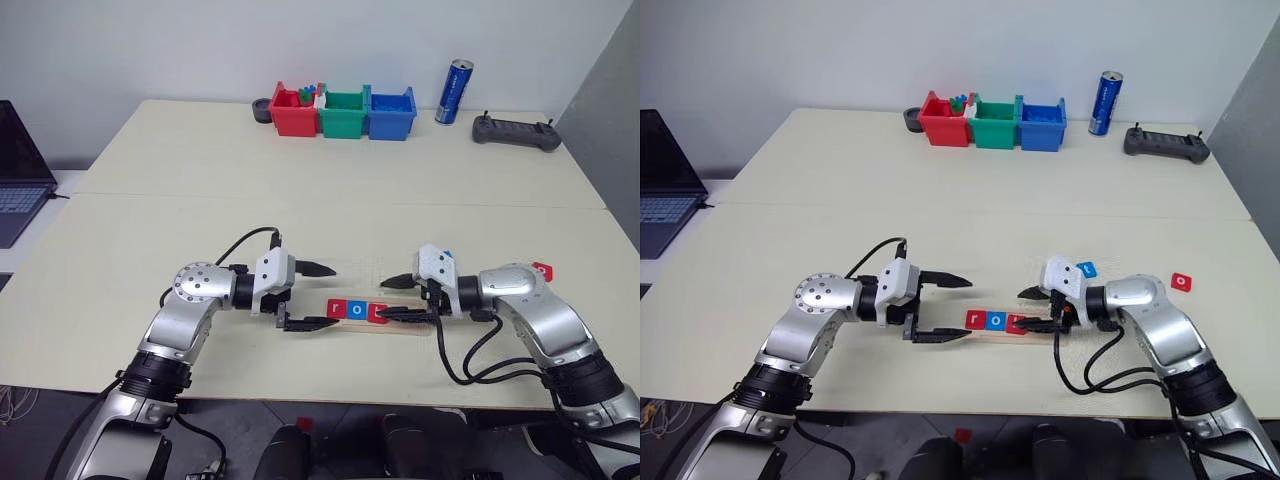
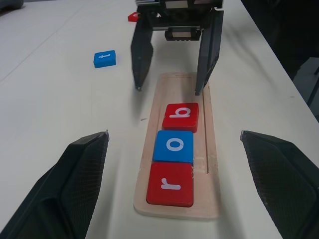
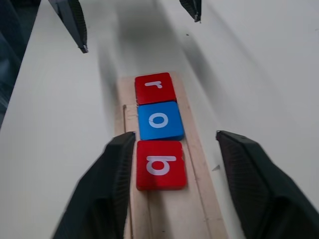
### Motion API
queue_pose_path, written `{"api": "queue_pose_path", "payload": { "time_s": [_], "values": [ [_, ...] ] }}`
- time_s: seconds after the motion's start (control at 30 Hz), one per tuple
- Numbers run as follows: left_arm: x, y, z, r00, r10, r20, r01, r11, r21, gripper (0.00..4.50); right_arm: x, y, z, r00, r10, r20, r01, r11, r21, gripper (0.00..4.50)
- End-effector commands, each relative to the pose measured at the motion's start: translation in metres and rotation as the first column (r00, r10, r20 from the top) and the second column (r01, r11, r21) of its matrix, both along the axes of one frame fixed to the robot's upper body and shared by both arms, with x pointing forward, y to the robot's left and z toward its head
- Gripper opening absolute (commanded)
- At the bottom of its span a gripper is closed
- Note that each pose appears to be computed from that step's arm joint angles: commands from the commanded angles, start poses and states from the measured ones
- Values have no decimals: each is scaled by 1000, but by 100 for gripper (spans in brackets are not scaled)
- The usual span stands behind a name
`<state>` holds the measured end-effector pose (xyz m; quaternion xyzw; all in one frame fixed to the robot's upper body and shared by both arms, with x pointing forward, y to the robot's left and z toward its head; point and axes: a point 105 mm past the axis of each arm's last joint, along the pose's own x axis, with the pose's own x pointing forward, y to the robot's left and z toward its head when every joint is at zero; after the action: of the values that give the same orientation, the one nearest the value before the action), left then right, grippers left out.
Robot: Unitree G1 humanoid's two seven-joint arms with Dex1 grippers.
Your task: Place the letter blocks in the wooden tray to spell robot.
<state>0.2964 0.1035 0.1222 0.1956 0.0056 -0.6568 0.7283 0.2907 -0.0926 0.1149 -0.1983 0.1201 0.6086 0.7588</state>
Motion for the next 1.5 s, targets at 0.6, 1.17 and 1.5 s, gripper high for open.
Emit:
{"api": "queue_pose_path", "payload": {
  "time_s": [0.6,1.17,1.5],
  "values": [
    [-11,-4,2,999,-45,20,45,999,4,450,-15,14,-22,999,43,2,-42,998,-53,6],
    [-11,-6,0,998,-55,13,55,998,3,450,-25,14,5,998,53,-45,-52,998,23,6],
    [-8,-12,2,998,-52,19,52,998,-21,450,-9,-47,45,937,-349,-18,349,929,123,92]
  ]
}}
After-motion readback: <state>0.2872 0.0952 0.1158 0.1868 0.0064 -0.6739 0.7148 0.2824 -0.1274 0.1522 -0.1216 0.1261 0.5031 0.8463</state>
